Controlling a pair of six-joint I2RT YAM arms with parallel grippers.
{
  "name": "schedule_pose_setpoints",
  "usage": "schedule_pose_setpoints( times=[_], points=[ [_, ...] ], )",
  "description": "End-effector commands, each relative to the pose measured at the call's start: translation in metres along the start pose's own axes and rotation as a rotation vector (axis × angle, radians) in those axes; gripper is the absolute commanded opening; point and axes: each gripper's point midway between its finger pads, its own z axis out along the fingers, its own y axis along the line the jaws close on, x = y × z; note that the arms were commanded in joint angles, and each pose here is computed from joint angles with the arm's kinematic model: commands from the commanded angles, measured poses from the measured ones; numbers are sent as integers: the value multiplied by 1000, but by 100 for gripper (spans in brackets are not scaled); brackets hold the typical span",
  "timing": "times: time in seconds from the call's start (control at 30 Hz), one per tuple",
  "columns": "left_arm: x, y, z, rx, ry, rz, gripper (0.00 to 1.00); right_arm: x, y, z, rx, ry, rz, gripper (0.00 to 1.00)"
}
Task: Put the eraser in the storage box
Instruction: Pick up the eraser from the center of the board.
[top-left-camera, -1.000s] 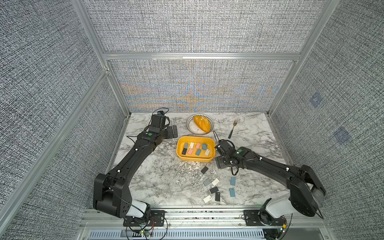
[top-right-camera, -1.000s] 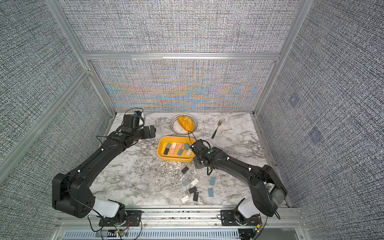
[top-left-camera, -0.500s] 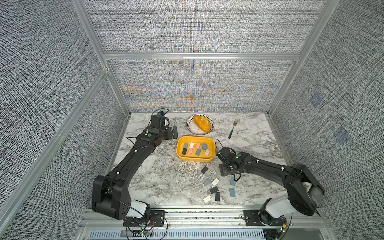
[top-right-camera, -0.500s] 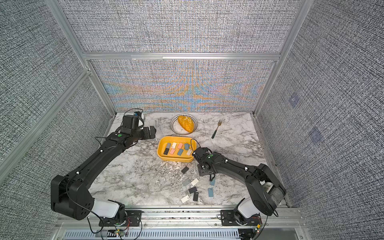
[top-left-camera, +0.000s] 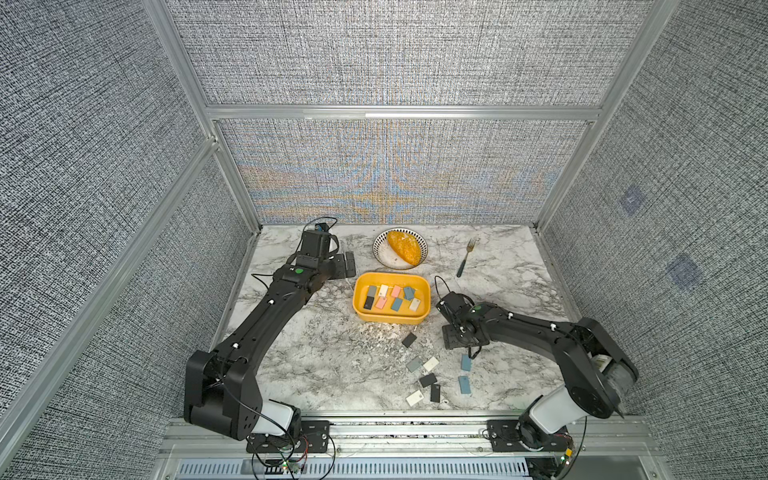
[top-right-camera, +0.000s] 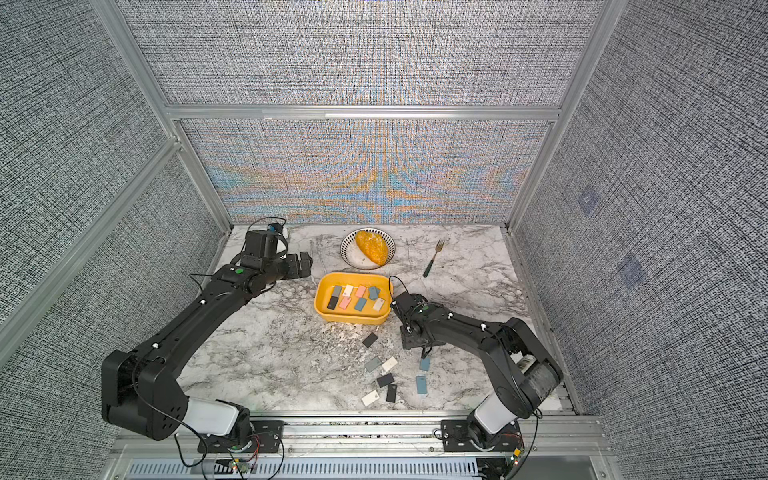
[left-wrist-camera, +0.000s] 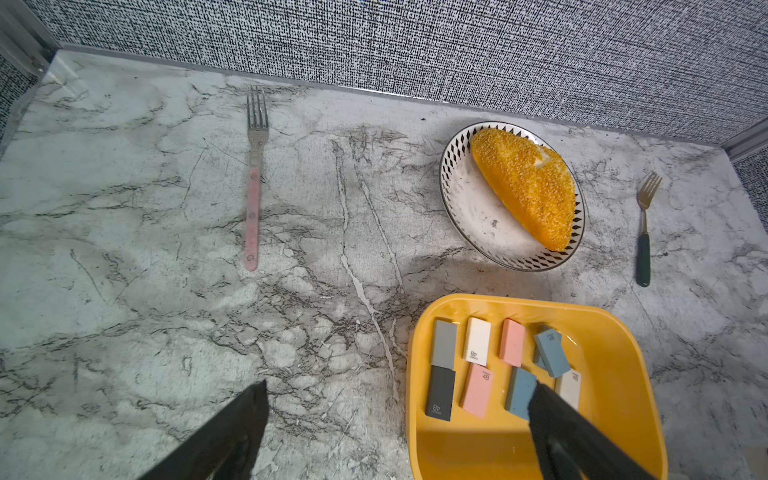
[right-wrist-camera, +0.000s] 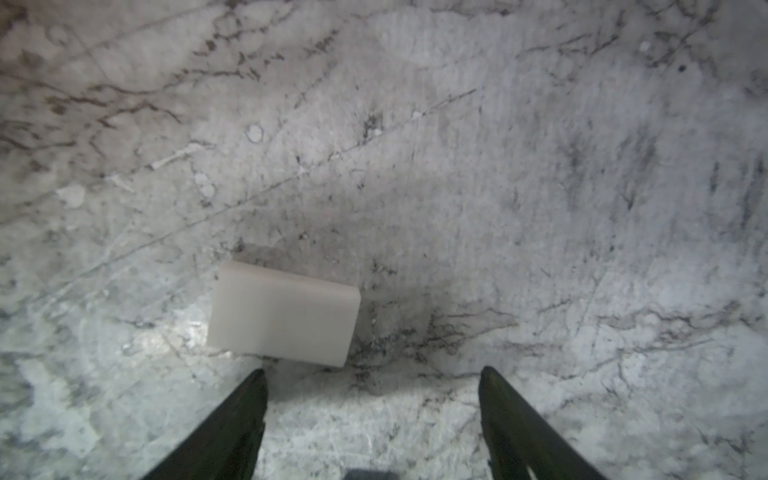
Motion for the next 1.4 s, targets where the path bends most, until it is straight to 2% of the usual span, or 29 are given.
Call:
schedule_pose_setpoints(
  times=[0.0,0.37,0.63,0.8,1.13,1.37],
  points=[
    [-1,-1,2,6,-4,4,100,-8,4,2,-17,-22,-4,81],
    [1,-3,5,16,7,4,100,-14,4,11,-25,-22,-11,80],
    [1,-3,4,16,9,6,100,-16,15,14,-79,-22,-39,75],
    [1,-3,4,18,6,1,100,-13,18,14,-96,-11,-52,68],
    [1,-3,3,18,5,2,100,-8,18,18,-112,10,-62,41],
    [1,-3,3,20,6,2,100,-6,15,17,-113,12,-60,31]
  ],
)
